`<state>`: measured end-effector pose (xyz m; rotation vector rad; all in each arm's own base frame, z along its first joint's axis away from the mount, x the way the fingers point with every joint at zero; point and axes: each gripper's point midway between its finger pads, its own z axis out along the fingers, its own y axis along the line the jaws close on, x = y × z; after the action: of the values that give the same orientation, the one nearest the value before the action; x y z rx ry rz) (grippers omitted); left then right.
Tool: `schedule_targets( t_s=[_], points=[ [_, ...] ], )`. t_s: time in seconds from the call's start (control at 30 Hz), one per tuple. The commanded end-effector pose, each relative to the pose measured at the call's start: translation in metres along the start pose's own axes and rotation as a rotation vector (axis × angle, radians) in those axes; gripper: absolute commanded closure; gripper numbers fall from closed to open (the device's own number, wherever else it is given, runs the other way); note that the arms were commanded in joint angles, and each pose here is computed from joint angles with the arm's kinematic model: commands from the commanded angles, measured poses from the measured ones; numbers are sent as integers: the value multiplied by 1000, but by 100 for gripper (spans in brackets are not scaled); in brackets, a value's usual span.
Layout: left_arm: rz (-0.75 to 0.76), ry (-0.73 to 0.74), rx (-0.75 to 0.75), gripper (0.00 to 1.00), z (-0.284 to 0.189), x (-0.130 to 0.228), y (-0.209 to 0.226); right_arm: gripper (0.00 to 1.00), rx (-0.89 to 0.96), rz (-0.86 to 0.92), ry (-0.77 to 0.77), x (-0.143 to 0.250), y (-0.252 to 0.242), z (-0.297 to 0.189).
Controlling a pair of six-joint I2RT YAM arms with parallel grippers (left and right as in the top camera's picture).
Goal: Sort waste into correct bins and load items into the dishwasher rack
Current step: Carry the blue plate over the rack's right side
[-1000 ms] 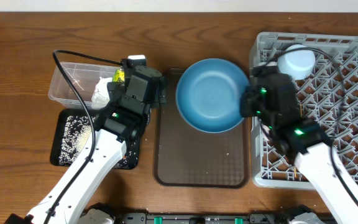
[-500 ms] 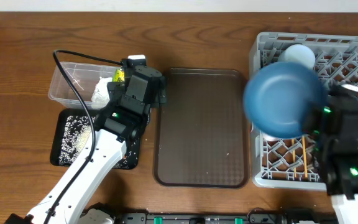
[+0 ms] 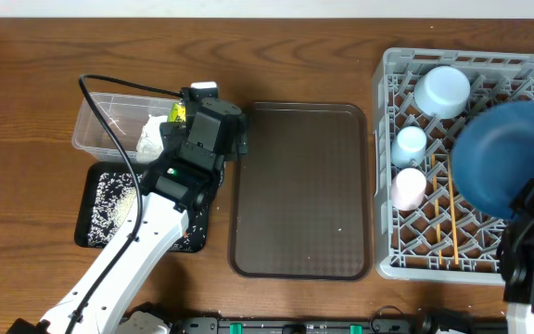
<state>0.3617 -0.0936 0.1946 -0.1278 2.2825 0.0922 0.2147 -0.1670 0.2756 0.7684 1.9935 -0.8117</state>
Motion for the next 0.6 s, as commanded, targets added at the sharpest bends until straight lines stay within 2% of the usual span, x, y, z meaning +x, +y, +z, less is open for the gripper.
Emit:
schedule_targets(
  t_s=[0.0, 0.17, 0.27, 0.37, 0.57],
  points=[
    [7, -11, -22, 1, -1, -2, 4, 99, 377, -116, -39, -33, -64, -13],
    [7, -11, -22, 1, -1, -2, 4, 99, 728, -331, 28, -65, -96, -26],
    [7, -11, -22, 2, -1, -2, 4, 99, 853, -463, 109, -73, -98, -26],
    [7, -11, -22, 1, -1, -2, 4, 99, 913, -545, 172, -76, -94, -20],
    [7, -11, -21, 1, -1, -2, 4, 99, 902, -699, 243, -68, -77, 0]
  ],
)
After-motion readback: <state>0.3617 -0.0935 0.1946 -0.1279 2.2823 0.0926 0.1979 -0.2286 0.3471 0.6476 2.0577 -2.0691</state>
